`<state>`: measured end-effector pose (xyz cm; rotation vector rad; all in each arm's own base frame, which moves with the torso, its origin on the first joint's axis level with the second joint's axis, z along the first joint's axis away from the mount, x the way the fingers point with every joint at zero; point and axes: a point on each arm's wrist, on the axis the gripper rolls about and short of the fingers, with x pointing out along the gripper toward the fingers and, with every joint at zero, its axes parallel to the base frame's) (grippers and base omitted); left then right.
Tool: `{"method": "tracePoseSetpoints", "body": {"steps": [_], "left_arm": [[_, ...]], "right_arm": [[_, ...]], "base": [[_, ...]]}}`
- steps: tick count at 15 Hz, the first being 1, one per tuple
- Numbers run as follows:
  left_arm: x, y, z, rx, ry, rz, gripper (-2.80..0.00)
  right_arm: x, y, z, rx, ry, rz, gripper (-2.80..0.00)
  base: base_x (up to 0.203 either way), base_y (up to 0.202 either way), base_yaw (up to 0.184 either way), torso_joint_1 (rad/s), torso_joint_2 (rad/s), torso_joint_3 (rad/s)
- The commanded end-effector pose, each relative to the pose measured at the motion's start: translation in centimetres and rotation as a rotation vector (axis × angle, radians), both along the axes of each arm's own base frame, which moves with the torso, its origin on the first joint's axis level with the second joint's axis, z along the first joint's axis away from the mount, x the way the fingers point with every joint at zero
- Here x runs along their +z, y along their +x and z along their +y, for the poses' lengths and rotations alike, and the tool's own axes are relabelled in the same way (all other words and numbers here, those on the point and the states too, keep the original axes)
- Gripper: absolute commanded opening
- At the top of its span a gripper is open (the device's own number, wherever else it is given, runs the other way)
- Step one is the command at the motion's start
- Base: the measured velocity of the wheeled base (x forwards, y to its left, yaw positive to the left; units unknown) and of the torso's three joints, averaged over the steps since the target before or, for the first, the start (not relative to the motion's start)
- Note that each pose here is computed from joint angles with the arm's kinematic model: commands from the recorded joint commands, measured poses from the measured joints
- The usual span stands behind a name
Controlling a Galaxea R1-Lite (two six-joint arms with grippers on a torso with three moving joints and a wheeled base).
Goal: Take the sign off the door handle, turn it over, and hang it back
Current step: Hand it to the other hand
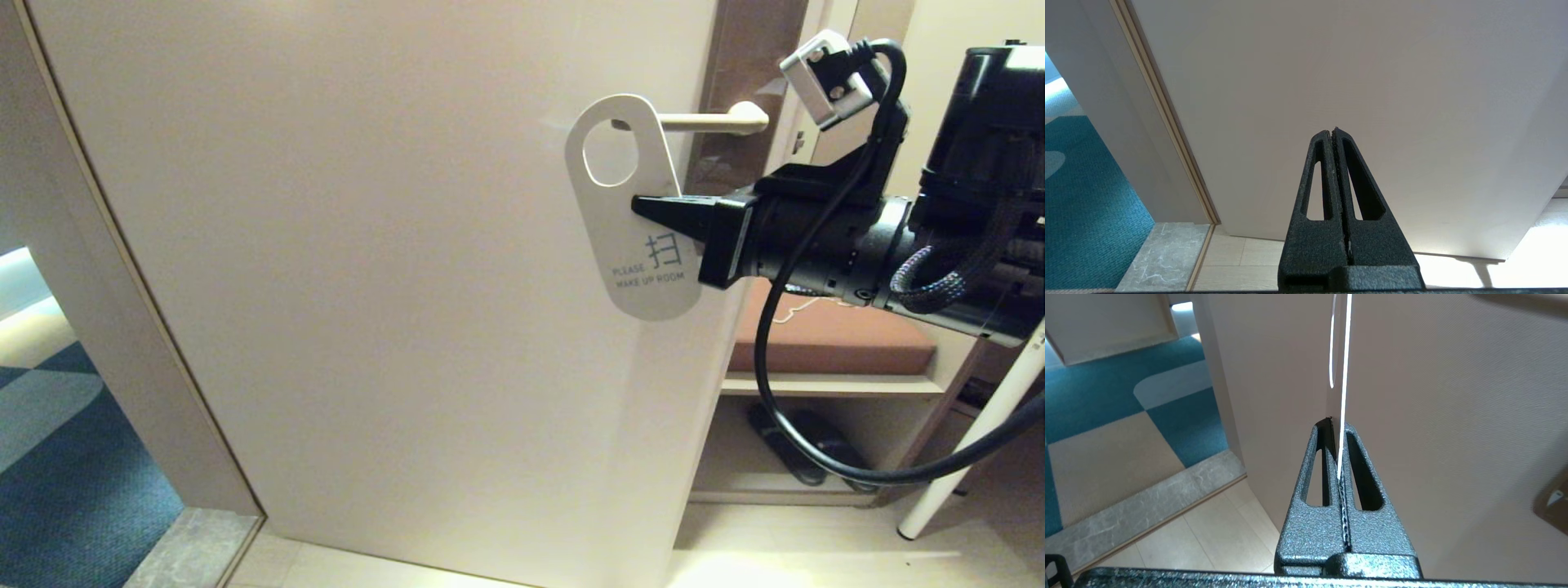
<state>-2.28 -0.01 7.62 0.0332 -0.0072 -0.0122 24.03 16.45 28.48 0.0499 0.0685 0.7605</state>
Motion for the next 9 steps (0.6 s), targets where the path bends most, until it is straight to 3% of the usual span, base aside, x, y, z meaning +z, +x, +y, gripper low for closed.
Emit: {"method": "tracePoseSetpoints", "body": {"steps": [1,9], "left_arm": [[0.01,0.01,0.0,0.0,0.001,0.001,-2.8],[0.01,0.01,0.0,0.0,0.001,0.001,-2.8]], "right_arm": [[0.49,-0.31,-0.18,-0.001,0.012,-0.016,-2.8],[0.45,0.64,0.5,0.006,0.072,-0.095,-2.8]], "base": [[0.0,0.0,0.0,0.0,0.0,0.0],[0.0,0.0,0.0,0.0,0.0,0.0]]}}
